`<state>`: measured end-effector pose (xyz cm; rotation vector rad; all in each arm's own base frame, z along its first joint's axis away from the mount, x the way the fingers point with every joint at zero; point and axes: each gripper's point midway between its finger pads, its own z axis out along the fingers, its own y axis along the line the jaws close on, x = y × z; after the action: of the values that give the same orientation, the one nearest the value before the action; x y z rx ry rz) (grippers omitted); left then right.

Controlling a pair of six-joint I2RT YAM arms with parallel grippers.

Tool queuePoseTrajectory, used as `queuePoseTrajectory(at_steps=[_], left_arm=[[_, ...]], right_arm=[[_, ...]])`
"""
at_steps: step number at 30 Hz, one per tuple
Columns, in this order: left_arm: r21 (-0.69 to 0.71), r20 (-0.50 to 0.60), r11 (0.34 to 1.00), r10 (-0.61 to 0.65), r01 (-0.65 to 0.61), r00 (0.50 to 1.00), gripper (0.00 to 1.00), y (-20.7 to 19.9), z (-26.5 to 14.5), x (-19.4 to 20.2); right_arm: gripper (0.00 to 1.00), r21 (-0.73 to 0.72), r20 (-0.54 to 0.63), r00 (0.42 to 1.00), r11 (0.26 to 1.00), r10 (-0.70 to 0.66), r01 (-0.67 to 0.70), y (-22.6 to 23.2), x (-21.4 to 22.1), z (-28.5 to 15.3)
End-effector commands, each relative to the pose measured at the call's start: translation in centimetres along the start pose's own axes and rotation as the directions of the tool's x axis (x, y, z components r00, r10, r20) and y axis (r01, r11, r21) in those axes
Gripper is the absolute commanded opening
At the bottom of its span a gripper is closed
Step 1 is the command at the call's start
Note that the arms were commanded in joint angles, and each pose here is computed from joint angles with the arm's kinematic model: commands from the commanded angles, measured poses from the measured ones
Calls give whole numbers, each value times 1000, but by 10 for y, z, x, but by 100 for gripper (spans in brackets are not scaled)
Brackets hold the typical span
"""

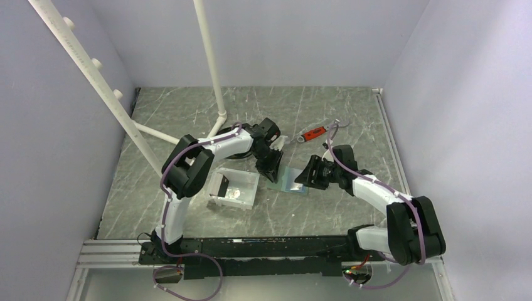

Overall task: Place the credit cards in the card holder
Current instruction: Open the card holder at the center of the board.

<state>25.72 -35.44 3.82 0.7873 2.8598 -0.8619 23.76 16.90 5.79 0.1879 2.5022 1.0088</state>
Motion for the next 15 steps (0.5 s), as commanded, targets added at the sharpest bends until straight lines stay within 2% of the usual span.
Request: queuePoseTrajectory(at_steps=[1,15], left_arm=[[32,66,999,40,-42,997,21,-21,-22,-13],[36,70,998,43,-46,997,21,-23,-24,-14]], right_arm=[[53,-79,18,1000,997,-11,12,12,-7,5],[50,-257,18,1000,966,5,0,52,-25,20]])
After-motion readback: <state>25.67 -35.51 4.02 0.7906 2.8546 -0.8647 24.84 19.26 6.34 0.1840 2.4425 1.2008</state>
